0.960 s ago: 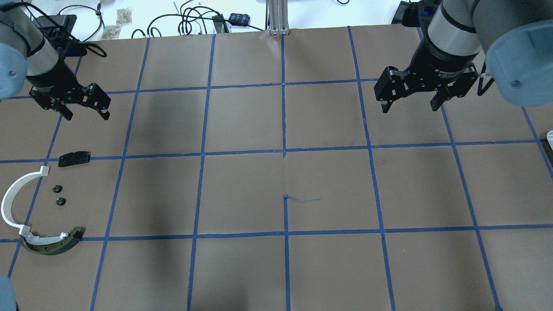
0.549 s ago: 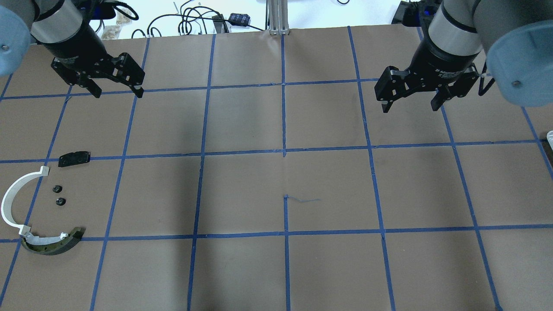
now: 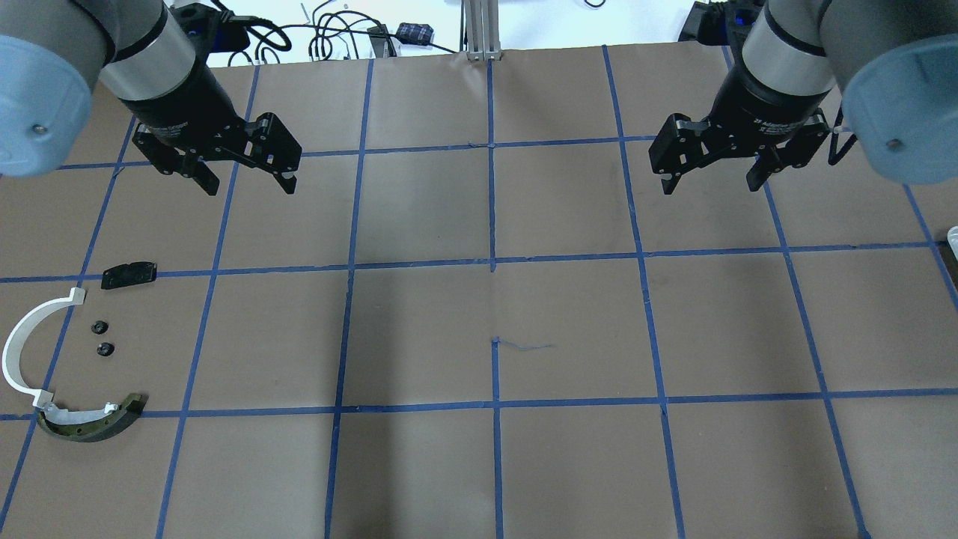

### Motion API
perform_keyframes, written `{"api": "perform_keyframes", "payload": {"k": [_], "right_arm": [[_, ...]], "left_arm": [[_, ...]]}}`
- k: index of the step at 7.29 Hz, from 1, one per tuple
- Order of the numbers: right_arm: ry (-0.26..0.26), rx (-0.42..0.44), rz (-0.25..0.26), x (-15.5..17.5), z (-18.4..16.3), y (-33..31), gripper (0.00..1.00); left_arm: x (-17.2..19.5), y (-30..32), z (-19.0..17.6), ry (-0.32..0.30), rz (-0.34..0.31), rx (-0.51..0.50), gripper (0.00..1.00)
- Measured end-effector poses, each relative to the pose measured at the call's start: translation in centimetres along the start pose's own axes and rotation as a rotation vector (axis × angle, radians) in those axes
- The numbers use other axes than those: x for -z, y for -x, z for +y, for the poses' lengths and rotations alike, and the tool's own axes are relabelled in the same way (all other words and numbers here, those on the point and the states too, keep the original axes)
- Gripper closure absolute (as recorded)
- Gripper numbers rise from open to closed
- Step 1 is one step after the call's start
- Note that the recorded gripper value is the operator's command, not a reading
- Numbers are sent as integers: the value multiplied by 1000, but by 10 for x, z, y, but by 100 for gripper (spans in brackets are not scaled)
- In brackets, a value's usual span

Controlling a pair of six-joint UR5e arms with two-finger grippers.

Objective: Place bearing gear from tray to pile

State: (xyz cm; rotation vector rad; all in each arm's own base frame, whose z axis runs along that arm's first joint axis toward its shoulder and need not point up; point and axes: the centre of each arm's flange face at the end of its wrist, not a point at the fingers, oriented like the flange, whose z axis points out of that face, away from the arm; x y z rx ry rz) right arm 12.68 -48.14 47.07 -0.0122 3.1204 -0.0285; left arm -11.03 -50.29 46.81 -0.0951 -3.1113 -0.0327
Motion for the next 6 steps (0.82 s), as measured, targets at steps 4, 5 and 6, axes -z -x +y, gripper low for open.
{"api": "perform_keyframes", "payload": {"k": [4, 5, 6], "right_arm": [[-2, 2, -2, 0, 0, 0, 0], [-2, 2, -2, 0, 0, 0, 0], [-2, 3, -2, 0, 0, 0, 0]], "left_arm": [[-4, 6, 16, 14, -30, -2, 0], [-5, 7, 15, 15, -27, -1, 0], [-5, 8, 15, 15, -26, 0, 0]]}}
